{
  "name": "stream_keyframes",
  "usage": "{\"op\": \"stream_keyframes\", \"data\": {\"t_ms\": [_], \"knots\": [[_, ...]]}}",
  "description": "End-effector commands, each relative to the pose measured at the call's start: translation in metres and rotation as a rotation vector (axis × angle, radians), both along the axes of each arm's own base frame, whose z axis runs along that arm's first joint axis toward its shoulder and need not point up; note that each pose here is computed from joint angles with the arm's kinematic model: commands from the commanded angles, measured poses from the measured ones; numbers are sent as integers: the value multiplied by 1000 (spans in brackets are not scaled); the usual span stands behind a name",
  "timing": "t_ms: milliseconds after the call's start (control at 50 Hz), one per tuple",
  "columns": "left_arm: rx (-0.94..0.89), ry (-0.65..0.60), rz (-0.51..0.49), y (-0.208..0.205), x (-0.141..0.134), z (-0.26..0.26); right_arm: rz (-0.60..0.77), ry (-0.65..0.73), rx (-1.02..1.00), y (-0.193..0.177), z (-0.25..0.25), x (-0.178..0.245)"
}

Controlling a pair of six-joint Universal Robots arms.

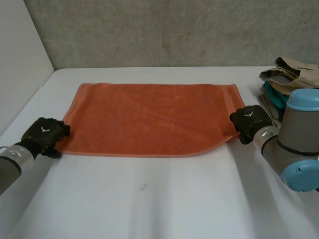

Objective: Fold the laundry.

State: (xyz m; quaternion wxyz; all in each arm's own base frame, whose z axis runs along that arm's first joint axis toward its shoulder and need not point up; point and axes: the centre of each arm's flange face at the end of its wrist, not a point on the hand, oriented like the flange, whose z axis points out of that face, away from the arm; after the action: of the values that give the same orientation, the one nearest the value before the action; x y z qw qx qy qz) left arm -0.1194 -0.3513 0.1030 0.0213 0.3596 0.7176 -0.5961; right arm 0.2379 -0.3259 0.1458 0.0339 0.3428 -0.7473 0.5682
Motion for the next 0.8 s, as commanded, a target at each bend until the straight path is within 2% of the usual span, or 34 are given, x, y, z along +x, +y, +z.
{"op": "stream_keyframes", "data": {"t_ms": [20,420,800], "knots": [[-14,-6,-4,-13,0,-5,-1,7,13,0,-6,0],[-94,-15,-51,-50,-16,-8,-1,20,26,1,-13,0],[-139,-18,-56,-60,-23,3,-1,23,27,1,-14,0]]}}
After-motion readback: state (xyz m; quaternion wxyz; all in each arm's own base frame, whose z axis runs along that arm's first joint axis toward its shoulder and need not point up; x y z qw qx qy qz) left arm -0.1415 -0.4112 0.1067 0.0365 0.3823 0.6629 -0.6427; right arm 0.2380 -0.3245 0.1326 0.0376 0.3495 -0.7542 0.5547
